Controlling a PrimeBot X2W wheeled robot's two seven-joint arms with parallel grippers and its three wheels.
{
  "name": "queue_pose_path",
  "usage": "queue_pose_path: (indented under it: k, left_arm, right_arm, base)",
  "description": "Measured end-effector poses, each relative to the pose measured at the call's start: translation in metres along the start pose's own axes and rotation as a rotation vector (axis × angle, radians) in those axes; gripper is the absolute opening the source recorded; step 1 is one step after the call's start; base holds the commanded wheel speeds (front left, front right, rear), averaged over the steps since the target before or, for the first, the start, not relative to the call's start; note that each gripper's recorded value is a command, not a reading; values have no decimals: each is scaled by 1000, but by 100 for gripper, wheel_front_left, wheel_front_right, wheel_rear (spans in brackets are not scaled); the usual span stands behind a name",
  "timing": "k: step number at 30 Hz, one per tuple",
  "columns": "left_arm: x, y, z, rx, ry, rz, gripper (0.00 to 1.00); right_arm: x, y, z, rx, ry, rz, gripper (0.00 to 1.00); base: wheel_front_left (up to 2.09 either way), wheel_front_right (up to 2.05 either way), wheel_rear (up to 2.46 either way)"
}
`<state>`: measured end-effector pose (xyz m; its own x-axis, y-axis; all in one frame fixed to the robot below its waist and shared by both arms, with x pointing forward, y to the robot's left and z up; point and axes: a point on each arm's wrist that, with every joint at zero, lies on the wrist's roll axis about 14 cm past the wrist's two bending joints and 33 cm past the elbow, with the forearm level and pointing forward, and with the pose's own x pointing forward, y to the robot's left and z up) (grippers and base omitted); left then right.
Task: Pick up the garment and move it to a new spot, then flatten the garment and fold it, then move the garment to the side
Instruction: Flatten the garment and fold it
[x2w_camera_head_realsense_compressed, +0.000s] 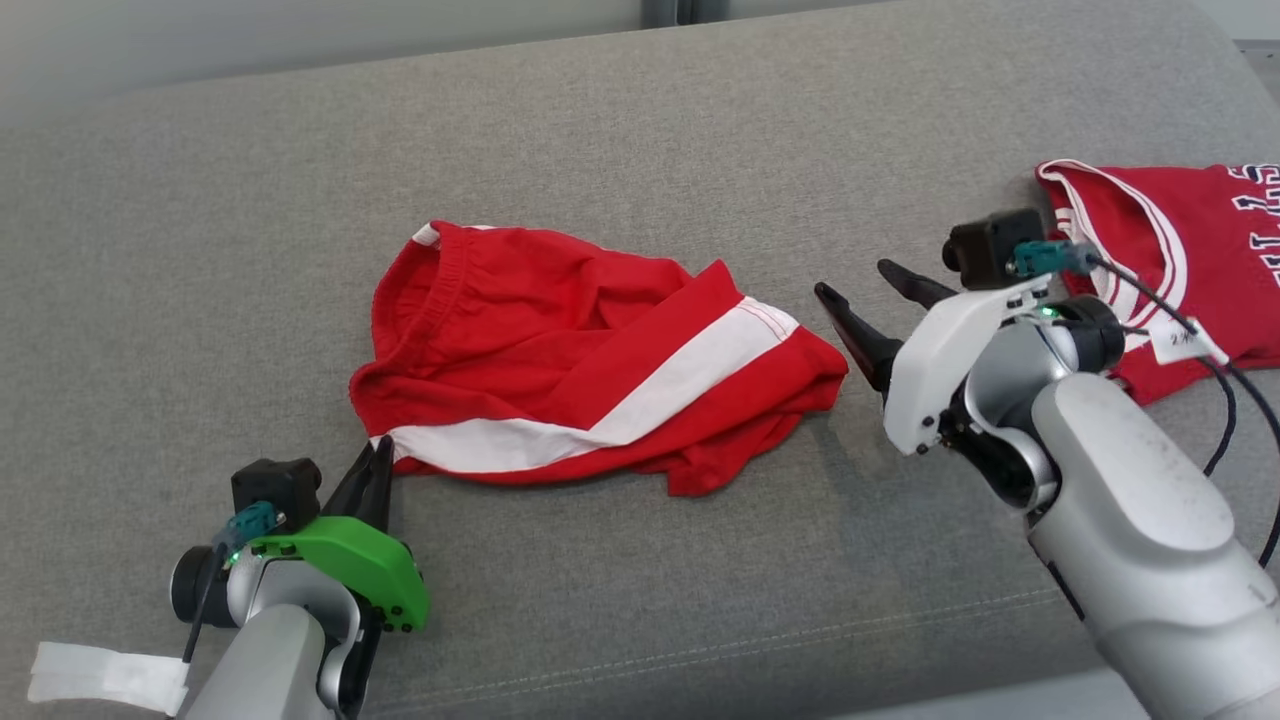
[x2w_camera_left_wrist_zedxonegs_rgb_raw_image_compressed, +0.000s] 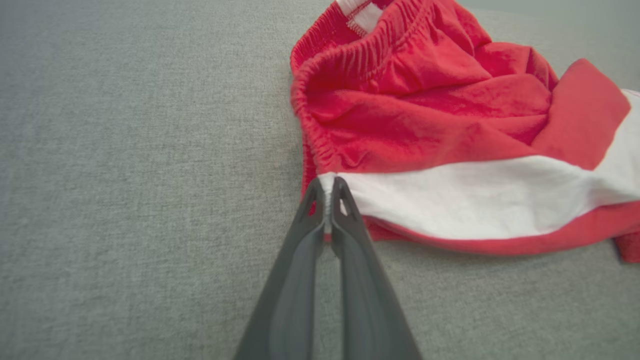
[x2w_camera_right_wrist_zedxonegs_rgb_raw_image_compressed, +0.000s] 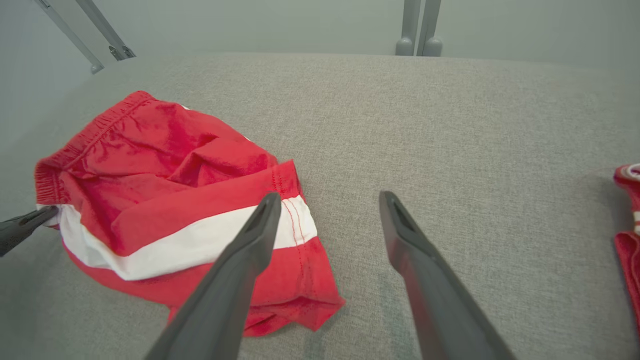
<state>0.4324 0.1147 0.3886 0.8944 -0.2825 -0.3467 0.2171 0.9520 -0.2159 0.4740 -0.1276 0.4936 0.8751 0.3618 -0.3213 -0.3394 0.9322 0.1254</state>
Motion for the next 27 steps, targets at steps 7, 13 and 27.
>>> queue_pose_path:
  k: [7, 13, 27]
  left_arm:
    - [8, 0, 0, -17, -7, 1, 0]
    - [10, 7, -3, -25, -4, 17, 0]
    - [15, 17, -10, -31, 10, 40, 0]
  right_arm:
    - [23, 6, -13, 14, 191, 90, 100]
    - [34, 16, -39, 19, 345, 156, 100]
    - [53, 29, -60, 38, 409, 220, 26]
  base:
    - [0, 0, 0]
    - [0, 0, 0]
    - [0, 0, 0]
